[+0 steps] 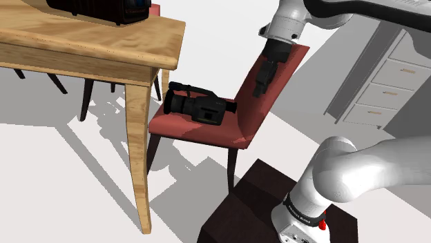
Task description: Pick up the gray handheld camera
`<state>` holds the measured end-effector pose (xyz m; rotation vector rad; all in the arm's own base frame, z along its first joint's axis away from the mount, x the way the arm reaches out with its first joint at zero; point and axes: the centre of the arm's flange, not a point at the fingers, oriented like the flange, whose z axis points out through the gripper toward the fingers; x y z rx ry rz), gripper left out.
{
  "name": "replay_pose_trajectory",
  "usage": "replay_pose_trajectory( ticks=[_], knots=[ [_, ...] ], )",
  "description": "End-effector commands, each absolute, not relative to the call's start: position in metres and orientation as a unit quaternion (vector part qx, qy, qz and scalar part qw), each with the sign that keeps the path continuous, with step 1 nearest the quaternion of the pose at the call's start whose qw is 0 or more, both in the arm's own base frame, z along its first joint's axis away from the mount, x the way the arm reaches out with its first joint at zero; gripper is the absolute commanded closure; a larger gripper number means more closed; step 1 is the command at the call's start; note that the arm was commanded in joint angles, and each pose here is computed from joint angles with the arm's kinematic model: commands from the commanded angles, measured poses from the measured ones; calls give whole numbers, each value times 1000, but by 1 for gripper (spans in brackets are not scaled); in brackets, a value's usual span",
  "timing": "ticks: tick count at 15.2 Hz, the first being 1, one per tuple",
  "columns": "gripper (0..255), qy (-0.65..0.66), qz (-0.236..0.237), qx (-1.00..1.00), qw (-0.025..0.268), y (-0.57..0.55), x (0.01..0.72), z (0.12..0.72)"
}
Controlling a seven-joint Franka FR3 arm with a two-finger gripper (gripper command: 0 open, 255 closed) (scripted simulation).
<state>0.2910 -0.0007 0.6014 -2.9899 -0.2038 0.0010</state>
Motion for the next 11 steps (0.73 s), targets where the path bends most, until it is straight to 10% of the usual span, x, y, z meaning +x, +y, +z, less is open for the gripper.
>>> replay_pose_trajectory(
  ticks=[1,11],
  knots=[
    [0,-68,0,-995,72,-1,291,601],
    [0,-184,-15,-982,41,-15,412,567]
  ],
)
